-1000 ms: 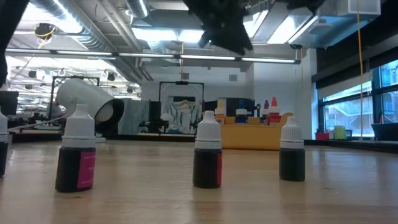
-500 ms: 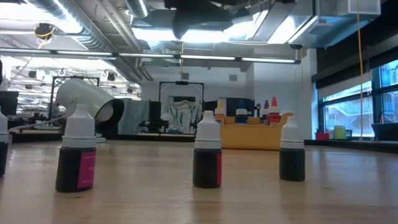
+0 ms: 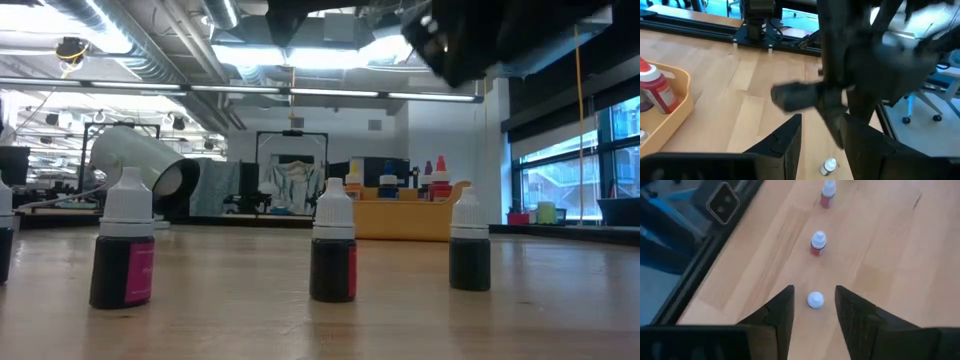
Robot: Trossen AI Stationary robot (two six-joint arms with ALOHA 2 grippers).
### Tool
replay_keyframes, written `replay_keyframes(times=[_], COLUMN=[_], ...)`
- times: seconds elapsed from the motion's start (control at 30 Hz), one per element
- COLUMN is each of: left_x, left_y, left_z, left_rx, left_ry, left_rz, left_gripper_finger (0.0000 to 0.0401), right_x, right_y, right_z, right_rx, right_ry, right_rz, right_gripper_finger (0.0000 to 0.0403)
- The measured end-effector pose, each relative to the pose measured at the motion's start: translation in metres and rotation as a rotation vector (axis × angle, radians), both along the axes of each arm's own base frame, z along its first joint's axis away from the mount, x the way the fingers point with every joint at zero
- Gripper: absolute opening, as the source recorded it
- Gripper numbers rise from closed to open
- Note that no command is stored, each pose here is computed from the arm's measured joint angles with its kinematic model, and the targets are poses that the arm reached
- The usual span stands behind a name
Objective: Pick & Place food coloring
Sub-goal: Put the small blue food coloring bottle into the yellow bin
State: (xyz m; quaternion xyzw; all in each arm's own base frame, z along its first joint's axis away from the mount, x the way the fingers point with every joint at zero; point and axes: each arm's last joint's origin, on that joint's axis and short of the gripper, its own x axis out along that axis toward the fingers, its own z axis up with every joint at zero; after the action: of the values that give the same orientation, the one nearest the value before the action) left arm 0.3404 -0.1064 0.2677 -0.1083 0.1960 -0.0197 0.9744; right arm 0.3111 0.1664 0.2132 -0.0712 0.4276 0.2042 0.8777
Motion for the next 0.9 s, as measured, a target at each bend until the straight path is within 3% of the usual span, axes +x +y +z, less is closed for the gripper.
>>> replay_keyframes(times=[0.37,0.7,0.9], left_x=[-0.001,-0.003,-0.003], left_y=[0.000,0.001,0.001], left_z=[-0.003,-0.007,-0.007], left_rx=[0.010,0.025,0.025], left_ry=[0.028,0.074,0.073], left_rz=[0.000,0.001,0.001], left_gripper_finger=[0.0132,0.0134,0.0130], right_x=[0.012,0.016,0.017], right_y=[0.006,0.019,0.017], right_z=[-0.039,-0.065,-0.069], right_rx=[-0.021,-0.107,-0.119], right_ry=[0.088,0.075,0.079], right_rz=[-0.040,0.082,0.044], right_gripper_finger=[0.0144,0.0143,0.0109])
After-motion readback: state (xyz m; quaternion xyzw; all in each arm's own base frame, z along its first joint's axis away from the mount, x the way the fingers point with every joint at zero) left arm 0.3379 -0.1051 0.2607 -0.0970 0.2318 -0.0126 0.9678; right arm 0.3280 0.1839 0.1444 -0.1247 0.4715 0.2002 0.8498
